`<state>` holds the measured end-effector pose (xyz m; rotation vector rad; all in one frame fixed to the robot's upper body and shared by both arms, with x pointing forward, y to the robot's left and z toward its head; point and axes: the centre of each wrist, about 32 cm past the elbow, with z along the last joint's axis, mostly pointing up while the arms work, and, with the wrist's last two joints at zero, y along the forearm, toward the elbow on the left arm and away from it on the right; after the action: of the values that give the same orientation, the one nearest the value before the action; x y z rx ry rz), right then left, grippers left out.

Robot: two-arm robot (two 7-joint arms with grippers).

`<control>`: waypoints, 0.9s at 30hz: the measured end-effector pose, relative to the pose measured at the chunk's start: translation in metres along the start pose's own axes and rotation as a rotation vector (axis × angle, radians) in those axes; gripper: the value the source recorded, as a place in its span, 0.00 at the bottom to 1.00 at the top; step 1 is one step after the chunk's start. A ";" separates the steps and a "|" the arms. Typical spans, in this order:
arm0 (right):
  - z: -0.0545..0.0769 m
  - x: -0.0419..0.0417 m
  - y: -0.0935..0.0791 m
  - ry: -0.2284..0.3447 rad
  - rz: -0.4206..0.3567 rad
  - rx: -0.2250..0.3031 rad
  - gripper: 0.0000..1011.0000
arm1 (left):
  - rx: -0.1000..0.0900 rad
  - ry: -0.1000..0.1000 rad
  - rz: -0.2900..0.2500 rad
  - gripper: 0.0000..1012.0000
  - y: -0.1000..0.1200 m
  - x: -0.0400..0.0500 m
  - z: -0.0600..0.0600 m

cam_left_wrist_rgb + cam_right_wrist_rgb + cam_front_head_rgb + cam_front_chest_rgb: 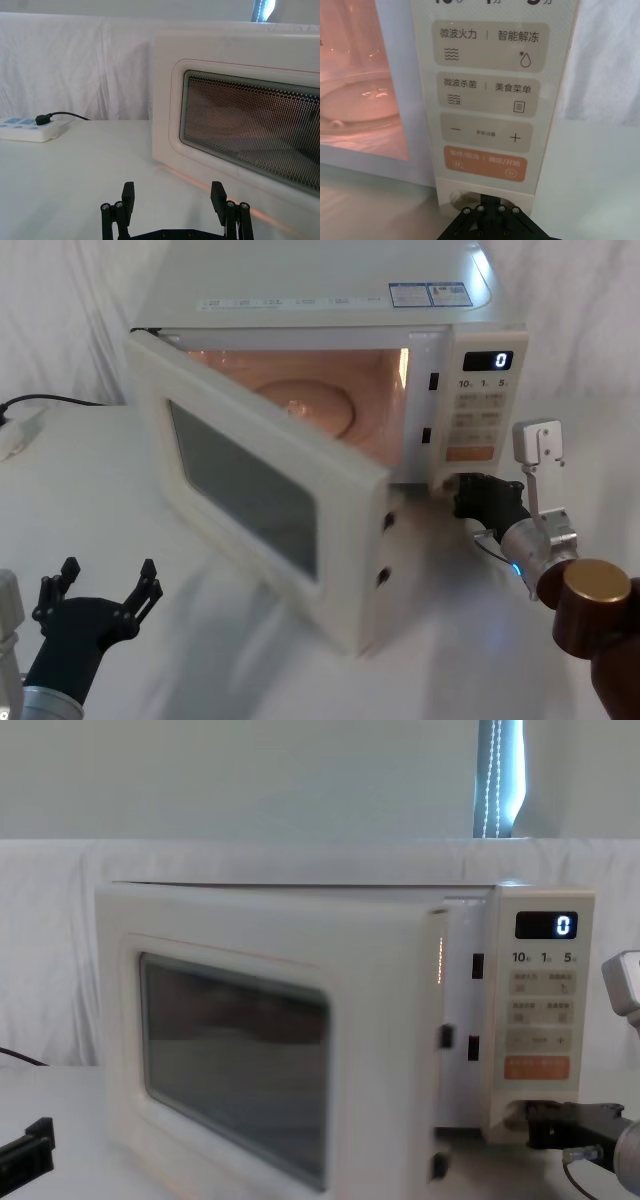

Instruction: Press the button to open the microwave door with one hand; close the microwave door with the other hand.

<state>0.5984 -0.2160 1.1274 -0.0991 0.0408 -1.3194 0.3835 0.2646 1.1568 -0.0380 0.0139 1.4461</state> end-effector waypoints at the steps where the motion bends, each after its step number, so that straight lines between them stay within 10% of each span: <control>1: 0.000 -0.0002 -0.001 0.001 0.001 0.000 0.00 | 0.000 0.000 0.000 0.99 0.000 0.0000 0.000; 27: 0.006 -0.0240 -0.061 -0.007 -0.016 0.077 0.00 | 0.000 0.000 0.000 0.99 0.000 0.0000 0.000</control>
<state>0.5339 -0.2074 1.1382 -0.0388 -0.0161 -1.3347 0.3835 0.2645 1.1568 -0.0380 0.0140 1.4461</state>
